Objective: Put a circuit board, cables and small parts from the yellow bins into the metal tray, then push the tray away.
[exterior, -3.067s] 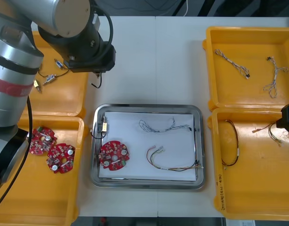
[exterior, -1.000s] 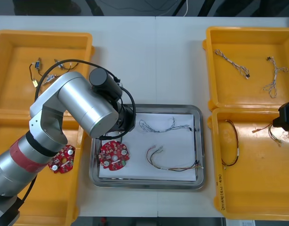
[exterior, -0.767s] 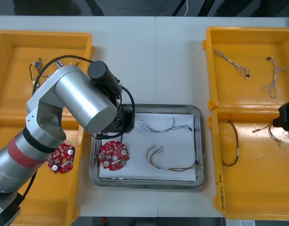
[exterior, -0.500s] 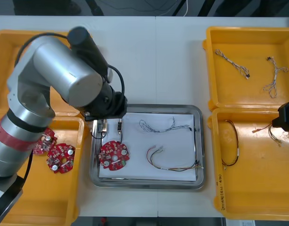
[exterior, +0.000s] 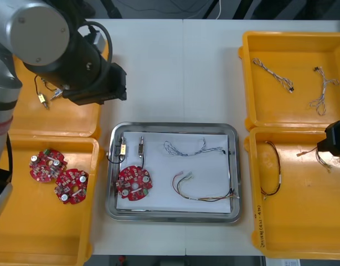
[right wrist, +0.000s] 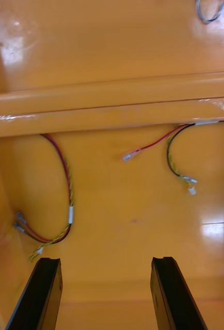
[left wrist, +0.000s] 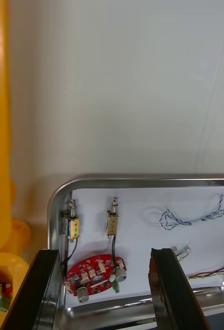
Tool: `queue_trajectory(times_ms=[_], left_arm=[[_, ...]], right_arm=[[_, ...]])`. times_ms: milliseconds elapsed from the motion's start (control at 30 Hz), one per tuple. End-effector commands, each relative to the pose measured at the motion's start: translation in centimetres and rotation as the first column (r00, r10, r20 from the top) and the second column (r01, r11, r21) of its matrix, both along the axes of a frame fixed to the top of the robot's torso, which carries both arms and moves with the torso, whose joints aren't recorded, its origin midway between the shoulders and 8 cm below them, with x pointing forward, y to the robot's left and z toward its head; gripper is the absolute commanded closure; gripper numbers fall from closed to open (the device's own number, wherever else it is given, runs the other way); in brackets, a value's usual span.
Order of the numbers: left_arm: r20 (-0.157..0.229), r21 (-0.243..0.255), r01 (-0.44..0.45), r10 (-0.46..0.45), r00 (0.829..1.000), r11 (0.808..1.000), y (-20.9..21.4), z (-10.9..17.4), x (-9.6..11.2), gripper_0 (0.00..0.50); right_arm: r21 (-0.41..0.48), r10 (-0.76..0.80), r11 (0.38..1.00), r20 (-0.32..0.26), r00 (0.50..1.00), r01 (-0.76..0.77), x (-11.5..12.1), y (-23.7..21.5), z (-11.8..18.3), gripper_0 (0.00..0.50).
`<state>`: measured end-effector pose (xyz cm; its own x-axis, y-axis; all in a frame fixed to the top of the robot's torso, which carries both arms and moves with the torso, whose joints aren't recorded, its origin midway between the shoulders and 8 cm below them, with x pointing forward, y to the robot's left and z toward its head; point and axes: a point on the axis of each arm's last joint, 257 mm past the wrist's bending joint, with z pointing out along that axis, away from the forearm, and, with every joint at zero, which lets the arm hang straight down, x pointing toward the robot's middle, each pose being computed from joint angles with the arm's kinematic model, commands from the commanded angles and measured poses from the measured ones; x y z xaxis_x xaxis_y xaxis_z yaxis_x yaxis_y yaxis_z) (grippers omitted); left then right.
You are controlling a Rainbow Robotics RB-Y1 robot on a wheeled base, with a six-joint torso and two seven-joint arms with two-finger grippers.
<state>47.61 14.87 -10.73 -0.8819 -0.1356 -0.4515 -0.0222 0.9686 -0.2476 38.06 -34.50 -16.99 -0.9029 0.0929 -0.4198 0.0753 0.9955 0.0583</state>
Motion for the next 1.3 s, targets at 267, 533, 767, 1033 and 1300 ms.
queue_trajectory(times_ms=[267,533,767,1033,1300], left_arm=[[0.064,0.073,-0.054,0.049,0.997,0.996,9.2,4.4,2.7,0.0],[0.065,0.115,-0.092,0.085,0.994,0.989,14.7,5.3,2.4,0.0],[0.053,0.128,-0.114,0.108,0.993,0.985,17.9,4.8,1.1,0.0],[0.052,0.142,-0.113,0.106,0.993,0.983,19.7,3.2,-1.2,0.0],[0.036,0.174,-0.094,0.089,0.995,0.98,20.0,0.7,-3.8,0.0]], right_arm=[[0.046,0.166,0.984,0.062,0.984,-0.169,1.0,4.6,5.5,0.0],[-0.012,0.337,0.942,0.064,0.939,-0.337,1.6,10.3,6.2,0.0],[-0.058,0.483,0.875,0.053,0.874,-0.48,1.4,15.3,6.1,0.0],[-0.143,0.636,0.764,0.005,0.772,-0.629,0.4,20.4,4.5,0.0],[-0.223,0.734,0.656,-0.031,0.678,-0.721,-1.3,23.7,2.6,0.0]])
